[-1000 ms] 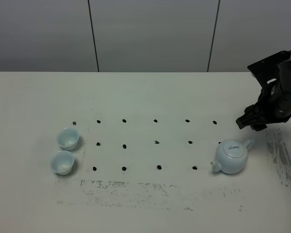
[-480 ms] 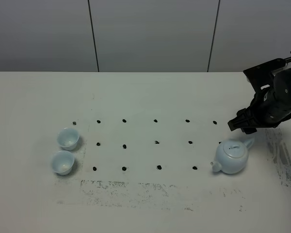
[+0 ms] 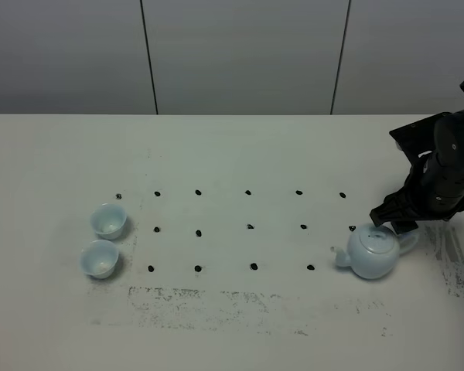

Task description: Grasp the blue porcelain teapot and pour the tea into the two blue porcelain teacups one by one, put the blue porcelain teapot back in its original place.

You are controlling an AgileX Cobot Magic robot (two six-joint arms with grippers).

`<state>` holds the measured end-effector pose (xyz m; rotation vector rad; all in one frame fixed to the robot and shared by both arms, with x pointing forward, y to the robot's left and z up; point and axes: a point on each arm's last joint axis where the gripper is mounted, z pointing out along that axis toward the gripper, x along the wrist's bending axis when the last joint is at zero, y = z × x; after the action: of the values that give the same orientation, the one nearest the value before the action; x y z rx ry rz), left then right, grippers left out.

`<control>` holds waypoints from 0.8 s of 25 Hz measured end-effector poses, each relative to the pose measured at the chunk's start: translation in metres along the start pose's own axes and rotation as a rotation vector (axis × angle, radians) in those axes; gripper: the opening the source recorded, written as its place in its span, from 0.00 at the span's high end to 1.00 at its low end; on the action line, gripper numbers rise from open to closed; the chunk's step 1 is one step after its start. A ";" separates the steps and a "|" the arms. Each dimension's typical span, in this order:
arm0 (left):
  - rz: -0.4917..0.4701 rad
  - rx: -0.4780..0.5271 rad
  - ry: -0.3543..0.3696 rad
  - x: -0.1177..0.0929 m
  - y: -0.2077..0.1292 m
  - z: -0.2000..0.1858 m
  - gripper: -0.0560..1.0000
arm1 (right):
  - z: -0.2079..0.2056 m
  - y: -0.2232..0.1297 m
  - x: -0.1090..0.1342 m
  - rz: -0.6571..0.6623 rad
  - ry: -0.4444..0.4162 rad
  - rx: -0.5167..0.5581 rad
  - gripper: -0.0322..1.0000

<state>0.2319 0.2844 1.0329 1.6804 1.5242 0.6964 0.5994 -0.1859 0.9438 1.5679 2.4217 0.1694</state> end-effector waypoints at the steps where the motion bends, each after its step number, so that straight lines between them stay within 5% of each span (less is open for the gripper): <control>1: 0.000 0.000 0.000 0.000 0.000 0.000 0.84 | 0.000 -0.001 0.000 0.000 0.000 0.013 0.43; 12: 0.000 0.000 0.000 0.000 0.000 0.000 0.84 | -0.016 -0.009 -0.002 0.045 -0.008 0.078 0.43; 20: 0.000 0.000 0.000 0.000 0.000 0.000 0.84 | -0.027 -0.031 -0.008 0.092 -0.004 0.019 0.43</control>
<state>0.2319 0.2844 1.0329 1.6804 1.5242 0.6964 0.5684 -0.2051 0.9635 1.6870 2.3561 0.1598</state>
